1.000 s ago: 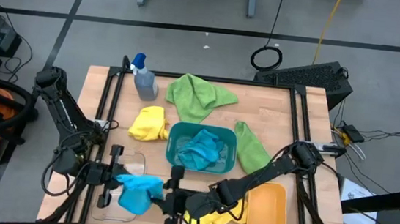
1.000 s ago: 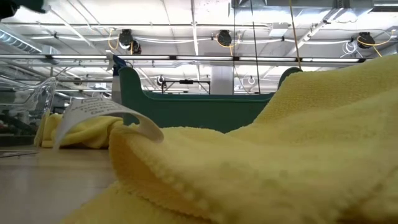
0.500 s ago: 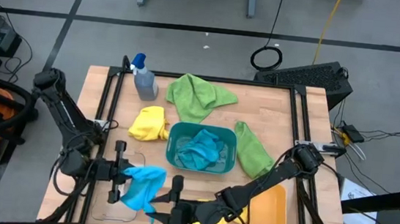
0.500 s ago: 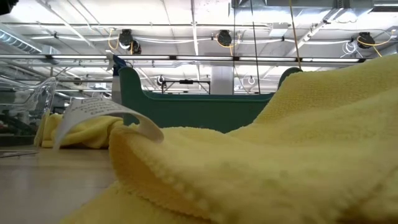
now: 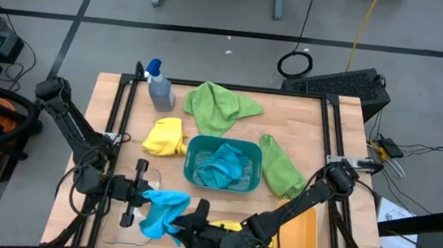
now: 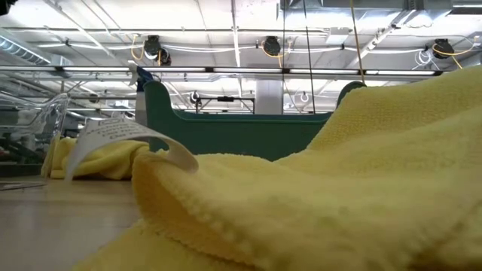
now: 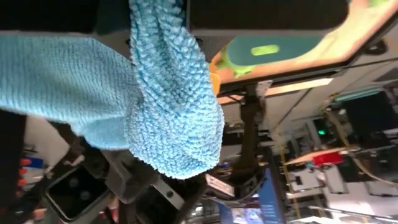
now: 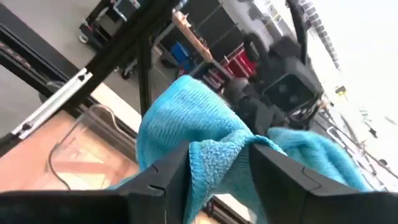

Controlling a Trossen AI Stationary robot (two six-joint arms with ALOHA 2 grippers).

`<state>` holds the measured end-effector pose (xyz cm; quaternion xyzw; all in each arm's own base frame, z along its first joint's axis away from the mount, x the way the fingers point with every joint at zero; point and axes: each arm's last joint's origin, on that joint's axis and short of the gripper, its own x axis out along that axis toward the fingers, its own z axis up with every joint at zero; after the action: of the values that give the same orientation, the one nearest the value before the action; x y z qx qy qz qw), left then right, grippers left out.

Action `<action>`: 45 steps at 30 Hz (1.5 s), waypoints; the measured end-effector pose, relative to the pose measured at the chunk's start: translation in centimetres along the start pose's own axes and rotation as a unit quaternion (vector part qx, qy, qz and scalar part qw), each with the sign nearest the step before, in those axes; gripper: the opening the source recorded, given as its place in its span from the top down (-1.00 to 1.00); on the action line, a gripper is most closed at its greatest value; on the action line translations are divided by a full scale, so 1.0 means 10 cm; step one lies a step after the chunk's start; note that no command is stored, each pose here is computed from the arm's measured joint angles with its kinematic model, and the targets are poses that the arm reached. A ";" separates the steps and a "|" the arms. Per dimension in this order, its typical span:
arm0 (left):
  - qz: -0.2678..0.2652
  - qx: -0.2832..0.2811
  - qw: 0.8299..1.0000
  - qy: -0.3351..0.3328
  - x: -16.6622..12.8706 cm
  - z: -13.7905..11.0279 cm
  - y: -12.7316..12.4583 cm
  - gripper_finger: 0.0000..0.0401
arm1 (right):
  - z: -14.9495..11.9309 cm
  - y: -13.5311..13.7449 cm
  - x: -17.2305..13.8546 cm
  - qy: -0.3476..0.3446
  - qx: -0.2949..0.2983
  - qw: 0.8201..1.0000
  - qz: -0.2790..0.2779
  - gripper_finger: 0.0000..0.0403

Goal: Sort microfiber towel by color & place in baskets
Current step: Put the blue microfiber towel into the blue bin

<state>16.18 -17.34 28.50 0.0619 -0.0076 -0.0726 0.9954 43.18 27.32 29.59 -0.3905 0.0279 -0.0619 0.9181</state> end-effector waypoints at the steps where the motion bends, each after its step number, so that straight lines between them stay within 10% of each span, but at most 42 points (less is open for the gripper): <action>1: -0.007 -0.004 1.000 0.001 0.01 0.00 0.00 0.91 | 0.00 -0.01 0.00 0.000 -0.003 1.000 -0.001 0.22; 26: -0.043 0.009 0.999 0.012 0.03 -0.05 -0.01 0.91 | -0.08 -0.14 0.07 0.070 0.042 0.993 -0.089 -0.53; 45: -0.070 0.028 0.997 0.021 0.06 -0.08 0.01 0.84 | -0.18 -0.12 0.12 0.081 0.077 0.992 -0.066 0.78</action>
<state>16.83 -17.19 27.73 0.0921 0.0155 -0.1402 0.9857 44.10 25.02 29.21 -0.3132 0.0717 -0.1557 0.9341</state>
